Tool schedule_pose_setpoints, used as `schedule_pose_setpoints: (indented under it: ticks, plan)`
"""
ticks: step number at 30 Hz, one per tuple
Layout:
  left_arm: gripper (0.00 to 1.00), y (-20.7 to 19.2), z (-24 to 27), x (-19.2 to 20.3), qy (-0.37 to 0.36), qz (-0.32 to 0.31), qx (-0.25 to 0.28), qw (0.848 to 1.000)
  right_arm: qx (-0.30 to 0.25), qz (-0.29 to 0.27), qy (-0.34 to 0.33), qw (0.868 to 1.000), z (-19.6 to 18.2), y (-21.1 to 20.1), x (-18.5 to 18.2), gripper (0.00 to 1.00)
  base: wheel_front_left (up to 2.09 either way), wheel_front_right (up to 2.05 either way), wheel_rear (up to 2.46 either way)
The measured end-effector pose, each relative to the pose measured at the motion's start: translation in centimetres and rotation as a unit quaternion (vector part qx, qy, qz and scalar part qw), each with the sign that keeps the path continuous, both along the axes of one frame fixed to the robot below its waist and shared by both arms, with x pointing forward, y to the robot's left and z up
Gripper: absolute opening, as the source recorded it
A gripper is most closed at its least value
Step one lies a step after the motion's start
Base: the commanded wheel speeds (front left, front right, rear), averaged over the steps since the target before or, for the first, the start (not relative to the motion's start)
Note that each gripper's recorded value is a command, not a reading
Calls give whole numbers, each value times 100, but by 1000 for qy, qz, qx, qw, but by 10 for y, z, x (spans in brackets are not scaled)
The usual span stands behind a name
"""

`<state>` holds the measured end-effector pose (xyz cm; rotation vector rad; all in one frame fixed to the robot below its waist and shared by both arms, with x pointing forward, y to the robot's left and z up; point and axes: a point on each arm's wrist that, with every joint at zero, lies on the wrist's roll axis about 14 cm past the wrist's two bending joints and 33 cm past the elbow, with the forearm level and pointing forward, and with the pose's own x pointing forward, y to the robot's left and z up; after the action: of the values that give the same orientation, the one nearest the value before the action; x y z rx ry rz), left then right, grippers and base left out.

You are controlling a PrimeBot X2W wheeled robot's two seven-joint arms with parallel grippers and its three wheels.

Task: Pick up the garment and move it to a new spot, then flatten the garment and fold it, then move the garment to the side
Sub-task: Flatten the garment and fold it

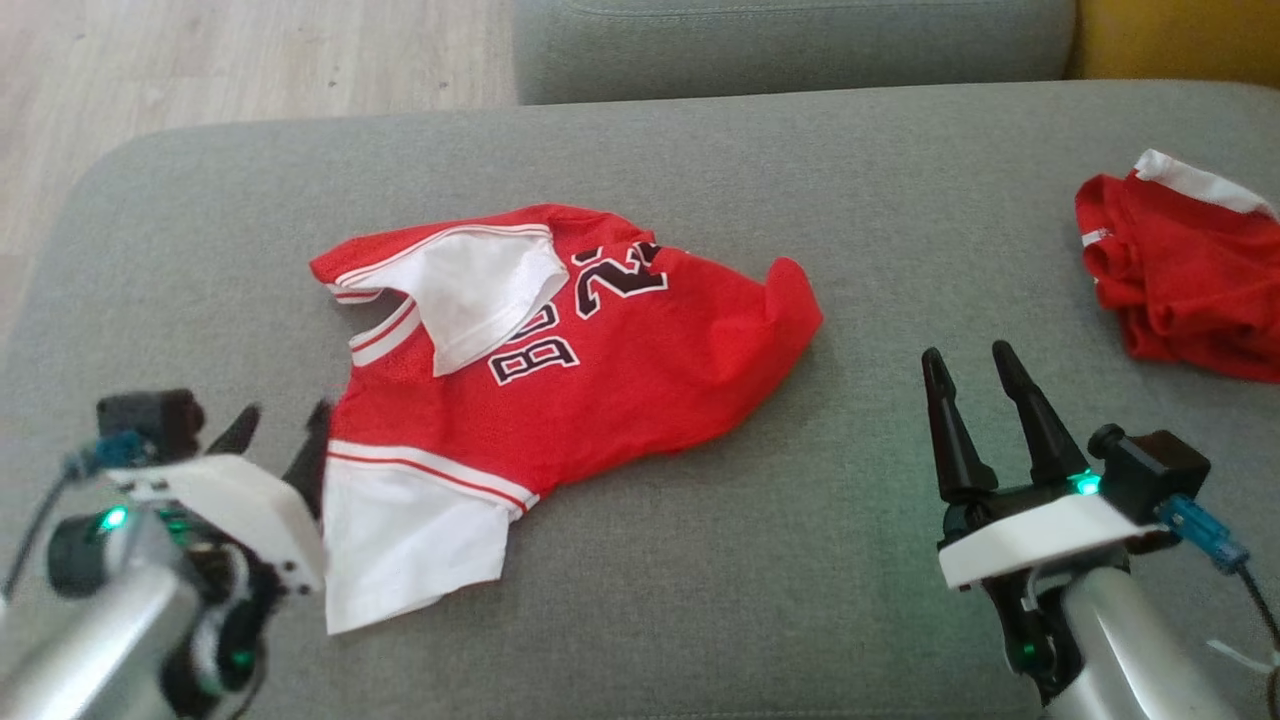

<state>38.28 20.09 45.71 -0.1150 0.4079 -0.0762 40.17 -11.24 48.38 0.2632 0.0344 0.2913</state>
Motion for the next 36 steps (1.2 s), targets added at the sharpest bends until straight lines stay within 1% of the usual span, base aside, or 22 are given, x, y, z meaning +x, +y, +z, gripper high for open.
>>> schedule_pose_setpoints:
  ticks: [1, 3, 4, 7, 8, 10, 12, 13, 16, 18, 19, 21, 23, 26, 28, 29, 31, 33, 36]
  plan:
    - [100, 0, 0, 0, 0, 0, 0, 1000, 0, 0, 0, 1000, 0, 0, 0, 100, 0, 0, 0]
    - [100, -9, 17, -1, -65, 15, -8, 998, -3, 4, 3, 1000, -2, 1, 1, 100, 0, 0, 0]
    - [100, -13, 21, -4, -86, 19, -10, 996, -5, 5, 5, 1000, -4, 2, 1, 100, 0, 0, 0]
    - [100, -21, 16, -18, -104, 36, -9, 994, -6, 8, 20, 1000, -11, 1, 3, 100, 0, 0, 0]
    - [100, -24, 13, -22, -103, 43, -10, 994, -1, 9, 38, 999, -17, 2, 5, 100, 0, 0, 0]
    - [100, -33, 10, -27, -103, 50, -24, 993, 19, 16, 92, 995, -33, 7, 7, 100, 0, 0, 0]
    - [100, -43, 10, -30, -106, 48, -39, 992, 62, 19, 142, 988, -43, 14, 12, 100, 0, 0, 0]
    - [100, -46, 11, -30, -109, 45, -44, 992, 76, 25, 164, 983, -46, 18, 16, 100, 0, 0, 0]
    - [100, -53, 8, -31, -111, 37, -53, 992, 124, 31, 202, 971, -41, 24, 39, 100, 0, 0, 0]
    - [100, -53, 4, -32, -110, 37, -52, 992, 147, 36, 235, 960, -41, 26, 53, 100, 0, 0, 0]
    - [100, -53, 4, -32, -111, 40, -54, 992, 164, 38, 258, 951, -43, 27, 59, 100, 0, 0, 0]
    - [100, -52, 4, -32, -114, 46, -58, 991, 199, 44, 316, 927, -54, 32, 64, 100, 0, 0, 0]
    - [100, -53, 1, -33, -112, 48, -60, 991, 214, 56, 376, 900, -68, 37, 61, 100, 0, 0, 0]
    - [100, -53, -2, -35, -110, 54, -66, 990, 242, 74, 440, 861, -79, 50, 57, 100, 0, 0, 0]
    - [100, -50, -2, -35, -111, 61, -67, 990, 248, 91, 475, 839, -83, 59, 54, 100, 0, 0, 0]
    - [100, -48, -4, -36, -110, 63, -66, 990, 250, 99, 488, 831, -84, 64, 53, 100, 0, 0, 0]
    - [100, -45, -7, -38, -107, 69, -63, 990, 254, 110, 506, 817, -86, 72, 52, 100, 0, 0, 0]
    - [100, -40, -6, -38, -110, 78, -61, 989, 254, 113, 511, 813, -86, 77, 54, 100, 0, 0, 0]
    - [100, -39, -9, -38, -107, 77, -60, 989, 279, 113, 504, 809, -80, 82, 62, 100, 0, 0, 0]
